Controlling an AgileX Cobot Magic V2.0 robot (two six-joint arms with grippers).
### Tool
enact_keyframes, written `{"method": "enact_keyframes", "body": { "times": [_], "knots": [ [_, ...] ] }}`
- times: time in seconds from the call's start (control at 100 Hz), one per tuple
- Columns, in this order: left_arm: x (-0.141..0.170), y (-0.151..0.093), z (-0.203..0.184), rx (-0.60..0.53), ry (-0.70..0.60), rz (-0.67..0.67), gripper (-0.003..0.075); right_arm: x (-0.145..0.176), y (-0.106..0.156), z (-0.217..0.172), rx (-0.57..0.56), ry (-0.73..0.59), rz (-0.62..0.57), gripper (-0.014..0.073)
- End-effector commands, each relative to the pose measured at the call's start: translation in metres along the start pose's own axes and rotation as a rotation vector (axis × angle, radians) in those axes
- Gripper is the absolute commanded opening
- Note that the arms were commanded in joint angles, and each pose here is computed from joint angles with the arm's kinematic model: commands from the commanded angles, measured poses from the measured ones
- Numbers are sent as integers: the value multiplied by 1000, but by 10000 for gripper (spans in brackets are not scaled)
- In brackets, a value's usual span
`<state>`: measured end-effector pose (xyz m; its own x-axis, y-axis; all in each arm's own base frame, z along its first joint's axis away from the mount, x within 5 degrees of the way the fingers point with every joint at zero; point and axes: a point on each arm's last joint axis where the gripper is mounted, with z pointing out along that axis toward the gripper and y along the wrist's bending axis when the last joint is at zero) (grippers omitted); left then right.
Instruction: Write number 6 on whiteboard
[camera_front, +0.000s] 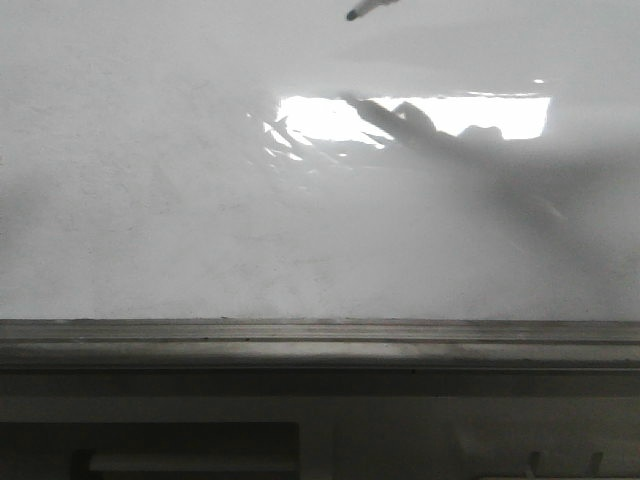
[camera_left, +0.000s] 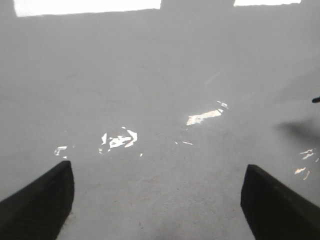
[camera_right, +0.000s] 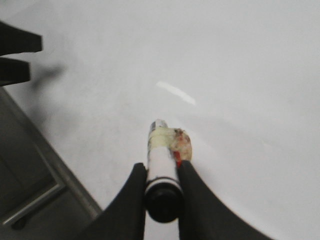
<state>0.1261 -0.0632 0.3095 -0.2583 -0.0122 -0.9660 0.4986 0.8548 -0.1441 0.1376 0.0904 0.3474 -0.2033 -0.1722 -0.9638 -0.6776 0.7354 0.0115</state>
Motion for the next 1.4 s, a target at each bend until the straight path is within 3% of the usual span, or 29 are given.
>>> {"method": "enact_keyframes", "body": {
  "times": [0.0, 0.21, 0.5, 0.64, 0.92, 1.16, 1.39],
  "knots": [
    [-9, 2, -8, -37, -80, -29, 619, -15, -9, -1, 91, -95, 12, -45],
    [-10, 1, -10, -34, -92, -38, 617, -7, -21, 23, 139, -44, 47, -45],
    [-10, 1, -11, -35, -93, -38, 617, 13, -9, 38, -63, 184, 20, -45],
    [-10, 1, -11, -35, -93, -38, 617, 17, -14, 29, 1, 238, 2, -45],
    [-10, 1, -11, -35, -94, -41, 617, -2, -21, 17, 108, 51, 50, -46],
    [-10, 1, -10, -33, -93, -42, 617, 3, -9, 38, -34, 87, 71, -46],
    [-7, -4, -10, 21, -57, -34, 617, 9, 9, 23, -195, 171, 12, -45]
  ]
}}
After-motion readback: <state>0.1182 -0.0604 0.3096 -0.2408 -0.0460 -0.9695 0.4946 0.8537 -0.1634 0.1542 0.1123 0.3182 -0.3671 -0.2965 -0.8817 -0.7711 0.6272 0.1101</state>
